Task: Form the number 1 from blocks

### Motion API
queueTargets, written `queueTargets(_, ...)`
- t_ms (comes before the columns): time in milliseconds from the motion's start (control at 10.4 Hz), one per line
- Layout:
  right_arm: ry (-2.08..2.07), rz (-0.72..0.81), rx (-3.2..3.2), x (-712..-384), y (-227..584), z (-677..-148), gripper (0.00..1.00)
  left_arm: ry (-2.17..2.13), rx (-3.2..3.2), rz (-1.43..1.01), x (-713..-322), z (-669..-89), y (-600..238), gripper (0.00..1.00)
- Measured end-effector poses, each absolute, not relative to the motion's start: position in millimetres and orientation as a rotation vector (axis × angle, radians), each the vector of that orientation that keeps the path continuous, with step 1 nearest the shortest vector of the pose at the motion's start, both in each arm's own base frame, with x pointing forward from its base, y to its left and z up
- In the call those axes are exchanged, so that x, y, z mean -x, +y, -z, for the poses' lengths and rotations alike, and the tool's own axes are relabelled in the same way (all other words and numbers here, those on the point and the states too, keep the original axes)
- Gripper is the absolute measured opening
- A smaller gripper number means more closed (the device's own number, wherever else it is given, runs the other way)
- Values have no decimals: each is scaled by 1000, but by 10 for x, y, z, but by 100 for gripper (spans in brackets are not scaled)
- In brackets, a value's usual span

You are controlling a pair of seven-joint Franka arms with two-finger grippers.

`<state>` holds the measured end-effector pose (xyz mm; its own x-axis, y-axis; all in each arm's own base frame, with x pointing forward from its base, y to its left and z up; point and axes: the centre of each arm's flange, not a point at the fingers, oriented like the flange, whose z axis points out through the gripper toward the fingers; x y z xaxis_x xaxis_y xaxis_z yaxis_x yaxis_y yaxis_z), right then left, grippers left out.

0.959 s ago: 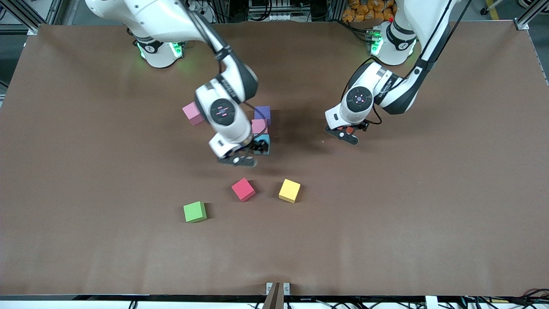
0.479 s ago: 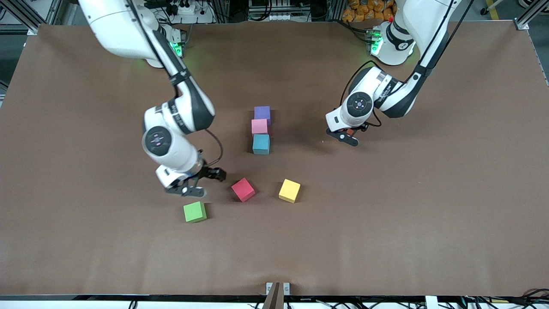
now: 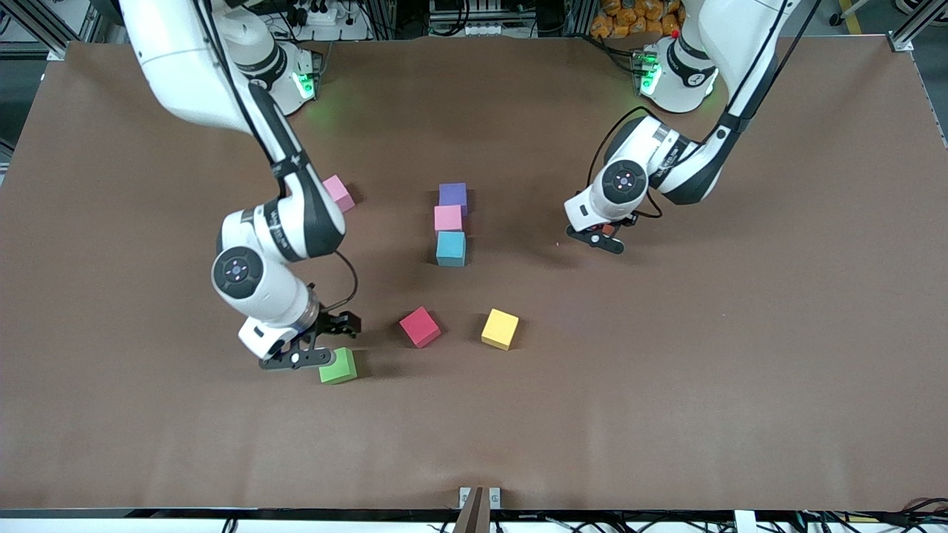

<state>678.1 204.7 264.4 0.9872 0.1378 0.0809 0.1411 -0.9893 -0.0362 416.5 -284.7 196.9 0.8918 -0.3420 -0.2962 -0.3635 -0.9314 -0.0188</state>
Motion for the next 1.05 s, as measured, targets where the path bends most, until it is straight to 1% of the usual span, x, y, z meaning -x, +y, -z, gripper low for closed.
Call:
queueTargets(288, -281, 194, 3090, -6958, 1842, -2561, 100, 444, 3004, -423, -3870, -2210, -3495, 62)
queueTargets(671, -295, 219, 3088, -7037, 1922, -2431, 100, 282, 3054, -506, -3222, -2522, -4522, 62)
queueTargets(863, -295, 228, 3085, -7048, 1944, -2368, 100, 175, 3068, -551, -2981, -2509, -5055, 62)
queueTargets(1055, -296, 233, 3083, -7058, 1962, -2374, 100, 82, 3081, -619, -2935, -2362, -5422, 62)
